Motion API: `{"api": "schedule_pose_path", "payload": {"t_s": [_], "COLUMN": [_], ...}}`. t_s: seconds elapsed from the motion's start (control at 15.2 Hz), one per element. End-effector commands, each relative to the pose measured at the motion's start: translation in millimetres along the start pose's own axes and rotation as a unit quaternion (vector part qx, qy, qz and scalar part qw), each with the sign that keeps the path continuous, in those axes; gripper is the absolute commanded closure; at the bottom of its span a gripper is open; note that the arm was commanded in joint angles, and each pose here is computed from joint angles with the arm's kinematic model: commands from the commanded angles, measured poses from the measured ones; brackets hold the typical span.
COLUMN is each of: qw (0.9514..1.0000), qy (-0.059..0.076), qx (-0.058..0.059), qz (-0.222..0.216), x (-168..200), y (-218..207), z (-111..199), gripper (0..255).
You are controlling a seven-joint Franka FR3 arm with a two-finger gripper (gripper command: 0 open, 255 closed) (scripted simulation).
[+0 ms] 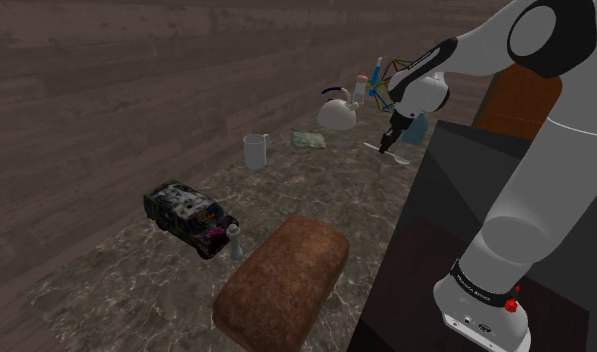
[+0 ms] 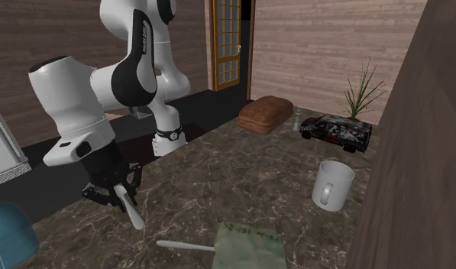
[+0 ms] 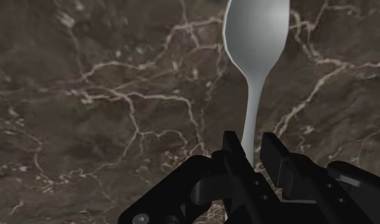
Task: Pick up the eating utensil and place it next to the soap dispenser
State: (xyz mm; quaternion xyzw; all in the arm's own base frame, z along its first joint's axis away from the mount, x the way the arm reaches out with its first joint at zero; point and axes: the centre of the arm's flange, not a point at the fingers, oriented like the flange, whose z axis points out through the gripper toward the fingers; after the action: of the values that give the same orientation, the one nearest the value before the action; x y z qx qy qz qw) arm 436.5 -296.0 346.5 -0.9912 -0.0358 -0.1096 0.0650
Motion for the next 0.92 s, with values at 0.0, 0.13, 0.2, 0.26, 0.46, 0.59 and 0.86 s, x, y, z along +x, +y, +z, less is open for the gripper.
{"api": "schedule_pose_path", "payload": {"t_s": [0.0,0.13,0.2,0.26,0.46,0.59,0.86], "qw": [1.0,1.0,1.0,1.0,1.0,1.0,1.0], "qy": [0.0,0.0,0.0,0.0,0.0,0.0,0.0], "qx": [0.0,0.0,0.0,0.0,0.0,0.0,0.0], "qz": [0.0,0.0,0.0,0.0,0.0,0.0,0.0], "x": [-0.1,-0.1,-0.1,-0.1,-0.1,-0.1,-0.1], "y": [-0.1,-0.1,-0.1,-0.1,-0.1,-0.1,-0.1], "z": [0.4,0.4,0.4,0.4,0.4,0.4,-49.6], "gripper": [255,255,255,0,0,0,0]}}
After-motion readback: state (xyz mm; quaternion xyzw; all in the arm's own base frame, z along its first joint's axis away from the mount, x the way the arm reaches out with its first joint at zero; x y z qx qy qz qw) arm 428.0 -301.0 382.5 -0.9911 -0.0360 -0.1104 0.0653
